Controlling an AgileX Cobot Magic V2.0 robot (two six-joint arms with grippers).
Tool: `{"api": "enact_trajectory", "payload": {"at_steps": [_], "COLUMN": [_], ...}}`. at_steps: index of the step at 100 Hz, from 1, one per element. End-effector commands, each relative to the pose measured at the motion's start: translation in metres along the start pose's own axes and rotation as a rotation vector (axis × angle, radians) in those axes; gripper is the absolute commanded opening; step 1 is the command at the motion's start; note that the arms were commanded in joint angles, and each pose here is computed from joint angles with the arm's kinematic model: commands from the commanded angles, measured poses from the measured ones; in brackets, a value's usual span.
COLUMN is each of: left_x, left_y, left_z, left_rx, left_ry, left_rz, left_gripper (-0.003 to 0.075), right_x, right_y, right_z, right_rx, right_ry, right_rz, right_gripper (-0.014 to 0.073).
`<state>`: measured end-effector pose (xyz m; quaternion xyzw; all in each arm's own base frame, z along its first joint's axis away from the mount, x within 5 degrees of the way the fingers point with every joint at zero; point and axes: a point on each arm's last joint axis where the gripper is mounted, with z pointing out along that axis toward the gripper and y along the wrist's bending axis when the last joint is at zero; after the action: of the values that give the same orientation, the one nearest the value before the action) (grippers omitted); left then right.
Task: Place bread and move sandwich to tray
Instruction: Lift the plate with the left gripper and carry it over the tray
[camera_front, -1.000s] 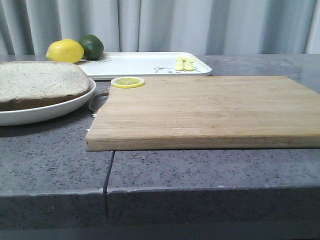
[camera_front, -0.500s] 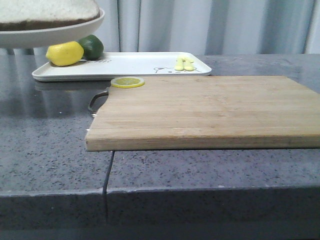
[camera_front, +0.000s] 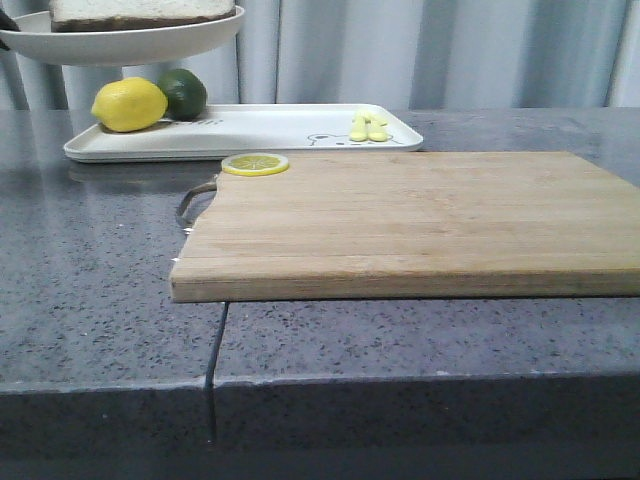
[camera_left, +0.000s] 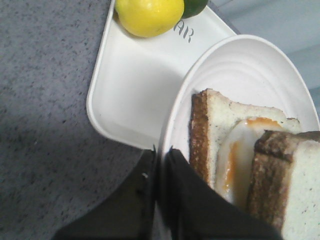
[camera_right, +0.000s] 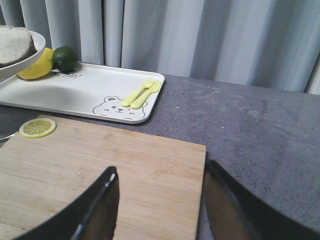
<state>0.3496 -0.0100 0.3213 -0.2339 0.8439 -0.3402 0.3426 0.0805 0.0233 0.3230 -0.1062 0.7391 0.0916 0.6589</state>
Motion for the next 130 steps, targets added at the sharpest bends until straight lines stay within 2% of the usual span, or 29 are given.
{"api": "enact_trajectory", "payload": {"at_steps": [1, 26, 56, 82, 102, 130], "left_x": [-0.015, -0.031, -0.053, -0.064, -0.064, -0.063], "left_y": [-0.031, -0.052, -0.059, -0.056, -0.045, -0.037], "left_z": [-0.002, 0.046, 0.091, 0.118, 0.134, 0.141], "left_rx": [0.106, 0.157, 0.199, 0.218, 0.191, 0.157], "left_ry": [-0.059, 0.022, 0.08, 0.103, 0.121, 0.124], "left_rz": [-0.004, 0.047, 0.093, 0.092, 0.078, 0.091], "left_gripper": [-0.0019, -0.0019, -0.002, -0.002, -0.002, -0.002], "right_x": [-0.015, -0.015, -0.015, -0.014, -0.014, -0.014], "right_y": [-0.001, -0.001, -0.001, -0.001, -0.001, -0.001], "right_z": [-0.002, -0.002, -0.002, -0.002, -0.002, -0.002], "right_rx": [0.009, 0.009, 0.009, 0.009, 0.009, 0.009], "right_ry": [-0.105, -0.105, -0.103, -0.098, -0.098, -0.098], "right_rz": [-0.01, -0.01, -0.01, -0.01, -0.01, -0.01], "right_gripper": [0.0396, 0.0396, 0.0397, 0.0397, 0.0397, 0.0397]}}
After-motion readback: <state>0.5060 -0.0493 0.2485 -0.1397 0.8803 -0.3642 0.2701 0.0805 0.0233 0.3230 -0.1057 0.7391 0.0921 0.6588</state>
